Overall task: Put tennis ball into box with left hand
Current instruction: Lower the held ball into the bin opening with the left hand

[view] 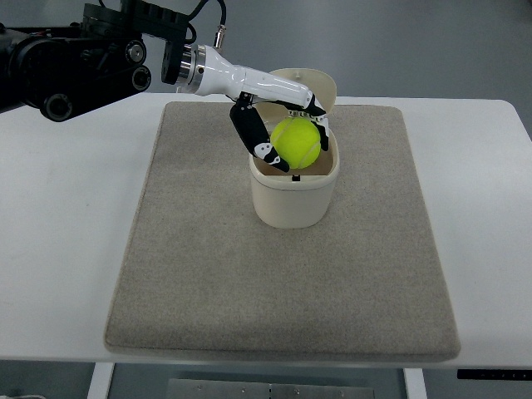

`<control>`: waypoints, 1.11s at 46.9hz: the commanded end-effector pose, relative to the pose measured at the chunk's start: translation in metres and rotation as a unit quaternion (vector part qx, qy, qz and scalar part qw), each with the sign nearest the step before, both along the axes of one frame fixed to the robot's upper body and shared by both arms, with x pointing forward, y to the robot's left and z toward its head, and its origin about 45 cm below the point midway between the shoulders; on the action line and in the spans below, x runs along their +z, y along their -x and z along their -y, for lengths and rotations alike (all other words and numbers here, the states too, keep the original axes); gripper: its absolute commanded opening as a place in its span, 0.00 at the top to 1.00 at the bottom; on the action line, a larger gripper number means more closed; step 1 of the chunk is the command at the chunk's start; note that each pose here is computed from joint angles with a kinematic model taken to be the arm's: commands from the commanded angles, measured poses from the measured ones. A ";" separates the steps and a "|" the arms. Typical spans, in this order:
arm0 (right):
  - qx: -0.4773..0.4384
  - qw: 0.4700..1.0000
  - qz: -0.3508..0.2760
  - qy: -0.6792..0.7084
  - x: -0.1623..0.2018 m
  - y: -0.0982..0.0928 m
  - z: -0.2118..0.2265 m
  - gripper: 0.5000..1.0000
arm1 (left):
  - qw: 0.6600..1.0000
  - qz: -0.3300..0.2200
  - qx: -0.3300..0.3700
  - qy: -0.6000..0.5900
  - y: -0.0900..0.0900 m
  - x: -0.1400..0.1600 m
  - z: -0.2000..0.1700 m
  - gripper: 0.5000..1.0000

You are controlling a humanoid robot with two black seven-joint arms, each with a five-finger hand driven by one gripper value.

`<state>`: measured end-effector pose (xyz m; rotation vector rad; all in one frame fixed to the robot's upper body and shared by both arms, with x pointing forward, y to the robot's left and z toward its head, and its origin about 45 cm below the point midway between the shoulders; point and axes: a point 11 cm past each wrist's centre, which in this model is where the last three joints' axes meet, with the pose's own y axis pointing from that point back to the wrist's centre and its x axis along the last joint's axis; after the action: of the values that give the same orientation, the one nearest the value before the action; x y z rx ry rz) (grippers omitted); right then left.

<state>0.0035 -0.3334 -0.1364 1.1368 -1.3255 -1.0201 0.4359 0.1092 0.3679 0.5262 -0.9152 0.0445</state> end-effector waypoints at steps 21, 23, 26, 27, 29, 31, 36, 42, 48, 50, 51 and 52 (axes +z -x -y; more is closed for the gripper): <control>0.000 1.000 0.000 0.000 0.000 0.000 0.000 0.20 | 1.000 0.005 0.008 0.005 -0.003 -0.005 -0.004 1.00; 0.000 1.000 0.000 0.000 0.000 0.000 0.000 0.20 | 1.000 0.008 0.010 0.007 -0.003 -0.005 -0.004 1.00; 0.000 1.000 0.000 0.000 0.000 0.000 0.000 0.20 | 1.000 0.011 0.011 0.014 -0.004 -0.004 -0.002 1.00; 0.000 1.000 0.000 0.000 0.000 0.000 0.000 0.20 | 1.000 0.013 0.013 0.016 -0.004 -0.003 -0.003 1.00; 0.000 1.000 0.000 0.000 0.000 0.000 0.000 0.20 | 1.000 0.014 0.013 0.017 -0.005 -0.003 -0.003 0.91; 0.000 1.000 0.000 0.000 0.000 0.000 0.000 0.20 | 1.000 0.015 0.015 0.019 -0.005 -0.002 -0.003 0.89; 0.000 1.000 0.000 0.000 0.000 0.000 0.000 0.20 | 1.000 0.014 0.015 0.019 -0.005 -0.003 -0.003 0.89; 0.000 1.000 0.000 0.000 0.000 0.000 0.000 0.20 | 1.000 0.010 0.015 0.021 -0.005 -0.006 -0.003 0.70; 0.000 1.000 0.000 0.000 0.000 0.000 0.000 0.20 | 1.000 0.007 0.016 0.023 -0.004 -0.007 -0.003 0.65; 0.000 1.000 0.000 0.000 0.000 0.000 0.000 0.20 | 1.000 0.007 0.016 0.023 -0.004 -0.007 -0.003 0.64; 0.000 1.000 0.000 0.000 0.000 0.000 0.000 0.20 | 1.000 0.007 0.016 0.024 -0.004 -0.007 -0.003 0.63; 0.000 1.000 0.000 0.000 0.000 0.000 0.000 0.20 | 1.000 0.007 0.015 0.025 -0.004 -0.007 -0.002 0.63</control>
<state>0.0034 -0.3334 -0.1364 1.1367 -1.3256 -1.0201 0.4400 0.1119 0.3606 0.4970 -0.9184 0.0980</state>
